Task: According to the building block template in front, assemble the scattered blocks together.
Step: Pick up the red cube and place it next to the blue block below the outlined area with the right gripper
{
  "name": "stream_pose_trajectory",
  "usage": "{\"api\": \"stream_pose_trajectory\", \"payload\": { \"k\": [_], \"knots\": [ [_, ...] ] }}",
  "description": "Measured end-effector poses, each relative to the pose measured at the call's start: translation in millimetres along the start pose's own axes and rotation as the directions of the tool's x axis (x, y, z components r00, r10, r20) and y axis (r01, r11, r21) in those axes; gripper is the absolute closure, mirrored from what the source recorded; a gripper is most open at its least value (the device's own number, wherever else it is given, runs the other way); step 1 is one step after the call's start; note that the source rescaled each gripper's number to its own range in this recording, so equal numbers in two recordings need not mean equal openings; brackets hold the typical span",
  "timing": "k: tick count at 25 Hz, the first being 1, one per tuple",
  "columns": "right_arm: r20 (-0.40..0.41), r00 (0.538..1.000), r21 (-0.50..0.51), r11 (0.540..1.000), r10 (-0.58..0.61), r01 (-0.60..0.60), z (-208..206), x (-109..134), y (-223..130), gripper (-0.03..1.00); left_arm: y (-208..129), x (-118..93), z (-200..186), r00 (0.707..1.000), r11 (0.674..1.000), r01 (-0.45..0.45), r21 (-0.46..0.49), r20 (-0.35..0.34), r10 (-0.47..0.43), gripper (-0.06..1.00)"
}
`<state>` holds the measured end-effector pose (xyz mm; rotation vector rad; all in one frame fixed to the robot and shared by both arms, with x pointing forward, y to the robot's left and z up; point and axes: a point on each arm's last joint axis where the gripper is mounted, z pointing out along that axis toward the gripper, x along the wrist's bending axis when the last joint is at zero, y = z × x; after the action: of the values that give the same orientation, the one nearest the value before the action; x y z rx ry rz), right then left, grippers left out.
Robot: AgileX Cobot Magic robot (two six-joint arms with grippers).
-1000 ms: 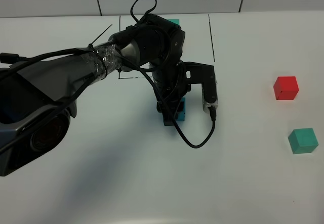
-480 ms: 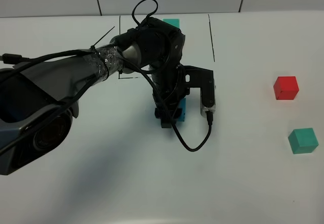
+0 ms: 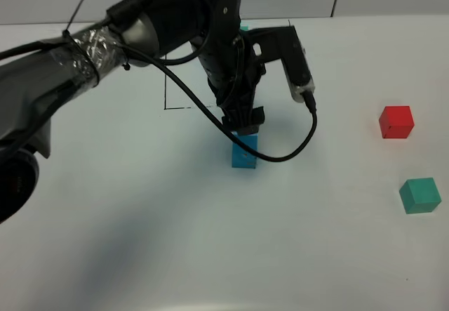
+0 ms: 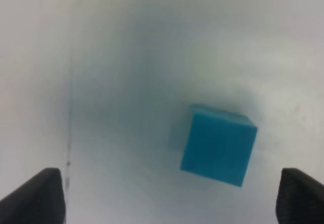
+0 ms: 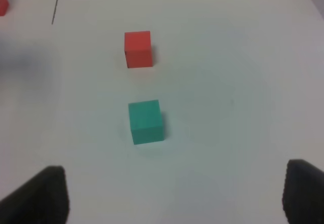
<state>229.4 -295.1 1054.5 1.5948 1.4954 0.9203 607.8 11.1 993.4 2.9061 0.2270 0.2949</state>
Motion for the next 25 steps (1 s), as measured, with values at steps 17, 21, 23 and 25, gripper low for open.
{"api": "stream_pose_trajectory", "payload": {
  "k": [17, 21, 23, 25],
  "knots": [
    [0.0, 1.0, 0.0, 1.0, 0.0, 0.0, 0.0, 0.0, 0.0, 0.24, -102.0, 69.4, -97.7, 0.77, 0.781, 0.621, -0.061, -0.135, -0.623, 0.0],
    [-0.002, 1.0, 0.0, 1.0, 0.001, -0.001, 0.0, 0.2, 0.0, 0.24, -120.9, 69.1, -105.0, 0.723, 0.727, 0.687, 0.011, -0.112, -0.681, 0.01],
    [-0.002, 1.0, 0.0, 1.0, 0.002, -0.002, 0.0, 0.2, 0.0, 0.24, -130.6, 71.3, -111.3, 0.694, 0.697, 0.717, 0.017, -0.117, -0.711, 0.03],
    [-0.002, 1.0, 0.0, 1.0, 0.002, -0.002, 0.0, 0.2, 0.0, 0.24, -141.0, 75.0, -120.8, 0.656, 0.662, 0.75, -0.004, -0.13, -0.744, 0.04]
  ]
}}
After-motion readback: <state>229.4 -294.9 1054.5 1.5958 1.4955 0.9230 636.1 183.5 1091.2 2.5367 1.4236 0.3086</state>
